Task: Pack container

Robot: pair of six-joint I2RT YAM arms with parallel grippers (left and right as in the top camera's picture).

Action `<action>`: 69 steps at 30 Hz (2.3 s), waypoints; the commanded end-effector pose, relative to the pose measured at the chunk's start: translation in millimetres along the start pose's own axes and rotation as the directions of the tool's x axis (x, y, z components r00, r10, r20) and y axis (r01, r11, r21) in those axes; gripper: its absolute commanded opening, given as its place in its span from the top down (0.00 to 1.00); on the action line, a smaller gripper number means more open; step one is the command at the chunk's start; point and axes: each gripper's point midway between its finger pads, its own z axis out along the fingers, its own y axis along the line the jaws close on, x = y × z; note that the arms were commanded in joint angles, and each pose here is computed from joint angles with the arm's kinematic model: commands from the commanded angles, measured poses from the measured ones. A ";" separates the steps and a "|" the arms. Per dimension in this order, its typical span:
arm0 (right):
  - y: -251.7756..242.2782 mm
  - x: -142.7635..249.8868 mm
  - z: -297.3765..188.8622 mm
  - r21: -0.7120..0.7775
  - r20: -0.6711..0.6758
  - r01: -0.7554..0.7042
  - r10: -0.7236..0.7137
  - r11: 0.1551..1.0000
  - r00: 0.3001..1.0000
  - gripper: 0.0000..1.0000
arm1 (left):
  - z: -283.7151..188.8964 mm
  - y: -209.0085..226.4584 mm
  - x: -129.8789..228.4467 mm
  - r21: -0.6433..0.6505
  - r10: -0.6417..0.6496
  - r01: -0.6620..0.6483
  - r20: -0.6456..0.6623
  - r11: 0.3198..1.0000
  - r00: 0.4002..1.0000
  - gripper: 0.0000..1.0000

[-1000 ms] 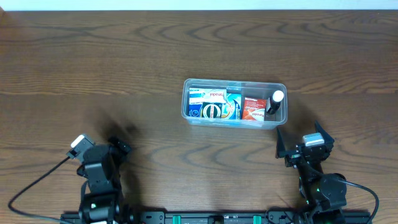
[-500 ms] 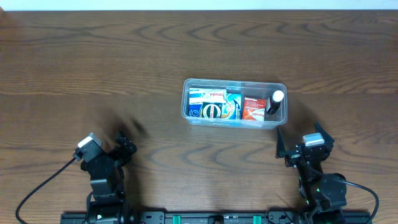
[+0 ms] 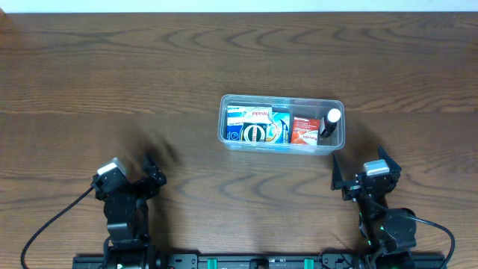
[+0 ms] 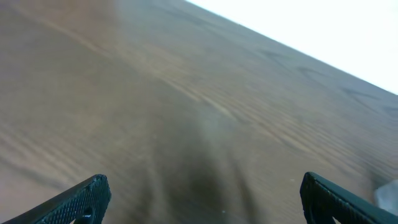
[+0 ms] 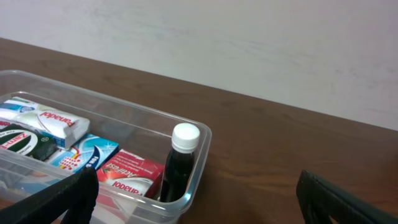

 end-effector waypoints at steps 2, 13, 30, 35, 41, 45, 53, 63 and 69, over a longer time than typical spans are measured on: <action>-2.0 0.9 -0.2 0.008 -0.001 0.003 -0.003 1.000 1.000 0.01 | -0.1 -14.0 11.6 0.098 0.111 -0.110 -0.009 0.989 0.994 0.02; -2.0 1.0 -0.2 0.008 -0.001 0.003 -0.003 1.000 1.000 0.01 | -11.5 -45.0 4.2 0.227 0.292 -0.306 0.091 0.925 0.952 0.02; -2.1 1.0 -0.2 0.008 -0.001 0.003 -0.003 1.000 1.000 0.01 | -13.6 -36.1 -10.1 0.144 0.302 -0.323 0.148 0.936 0.942 0.02; -2.0 0.9 -0.2 0.008 -0.001 0.003 -0.003 1.000 1.000 0.01 | -13.9 -37.9 -9.5 0.155 0.301 -0.323 0.148 0.934 0.942 0.02; -2.1 0.9 -0.2 0.008 -0.001 0.003 -0.003 1.000 1.000 0.01 | -13.9 -37.9 -9.5 0.155 0.301 -0.323 0.148 0.934 0.942 0.02; -2.0 1.0 -0.2 0.008 -0.001 0.003 -0.003 1.000 1.000 0.01 | -13.9 -37.9 -9.5 0.155 0.301 -0.323 0.148 0.934 0.942 0.02; -2.1 1.0 -0.2 0.008 -0.001 0.003 -0.003 1.000 1.000 0.01 | -13.7 -37.8 -9.1 0.154 0.302 -0.323 0.146 0.934 0.942 0.02; -2.0 0.9 -0.2 0.008 -0.001 0.003 -0.003 1.000 1.000 0.01 | -13.7 -37.8 -9.1 0.154 0.302 -0.323 0.146 0.934 0.942 0.02; -2.0 0.9 -0.2 0.008 -0.001 0.003 -0.003 1.000 1.000 0.01 | -13.7 -37.8 -9.1 0.154 0.302 -0.323 0.146 0.934 0.942 0.02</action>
